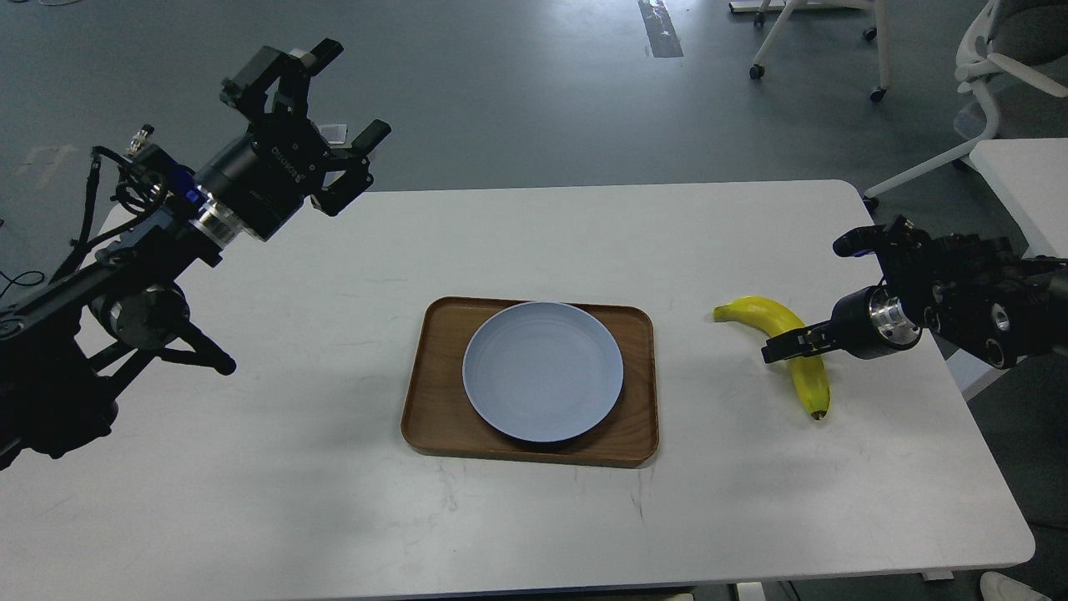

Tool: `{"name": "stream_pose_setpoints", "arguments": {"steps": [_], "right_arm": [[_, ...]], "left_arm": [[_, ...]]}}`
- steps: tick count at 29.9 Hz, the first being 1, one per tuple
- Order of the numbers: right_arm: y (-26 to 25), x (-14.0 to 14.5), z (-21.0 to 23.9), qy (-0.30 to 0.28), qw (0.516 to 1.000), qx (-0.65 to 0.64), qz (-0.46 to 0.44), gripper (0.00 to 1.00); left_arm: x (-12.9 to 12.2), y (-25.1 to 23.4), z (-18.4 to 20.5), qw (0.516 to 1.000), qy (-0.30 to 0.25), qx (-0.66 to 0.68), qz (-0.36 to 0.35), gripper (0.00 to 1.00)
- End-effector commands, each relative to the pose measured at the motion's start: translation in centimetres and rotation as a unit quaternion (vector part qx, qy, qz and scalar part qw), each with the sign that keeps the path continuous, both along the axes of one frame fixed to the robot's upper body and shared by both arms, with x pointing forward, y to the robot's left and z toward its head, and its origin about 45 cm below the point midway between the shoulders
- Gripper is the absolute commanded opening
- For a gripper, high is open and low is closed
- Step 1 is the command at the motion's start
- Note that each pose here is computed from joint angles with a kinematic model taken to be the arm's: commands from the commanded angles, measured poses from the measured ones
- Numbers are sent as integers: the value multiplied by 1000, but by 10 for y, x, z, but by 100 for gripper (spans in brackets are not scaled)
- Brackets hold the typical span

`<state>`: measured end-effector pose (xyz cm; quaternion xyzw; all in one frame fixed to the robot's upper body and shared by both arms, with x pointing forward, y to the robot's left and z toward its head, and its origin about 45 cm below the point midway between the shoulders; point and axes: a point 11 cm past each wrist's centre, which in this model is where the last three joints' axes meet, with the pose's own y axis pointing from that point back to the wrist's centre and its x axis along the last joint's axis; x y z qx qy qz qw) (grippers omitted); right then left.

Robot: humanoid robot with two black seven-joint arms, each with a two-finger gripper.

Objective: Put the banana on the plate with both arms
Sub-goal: 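Reach the right gripper down and grasp the yellow banana, then lift the banana with the right gripper and carry it toward the plate, then lower the banana onto the plate with the right gripper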

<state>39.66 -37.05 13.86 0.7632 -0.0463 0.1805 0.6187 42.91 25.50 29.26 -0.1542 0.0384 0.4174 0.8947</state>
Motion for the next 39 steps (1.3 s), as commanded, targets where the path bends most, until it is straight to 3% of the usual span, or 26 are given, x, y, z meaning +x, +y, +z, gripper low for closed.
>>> {"name": "stream_pose_setpoints", "arguments": {"steps": [1, 7, 15, 19, 31, 39], "right_arm": [[0, -1, -1, 3, 1000, 1, 1, 17], [-6, 2, 17, -7, 1000, 5, -1, 3], [14, 24, 82, -53, 998, 35, 26, 3], [55, 41, 107, -75, 994, 48, 71, 3], [212, 45, 82, -59, 973, 67, 214, 5], [252, 27, 52, -34, 964, 57, 256, 6]], "left_arm": [[0, 1, 0, 1000, 0, 1, 1, 98], [0, 1, 0, 1000, -1, 0, 1, 98], [1, 3, 2, 1000, -2, -2, 3, 98], [1, 3, 2, 1000, -2, -2, 4, 98], [2, 3, 6, 1000, -6, -5, 6, 98], [2, 3, 5, 1000, -5, -4, 6, 98]]}}
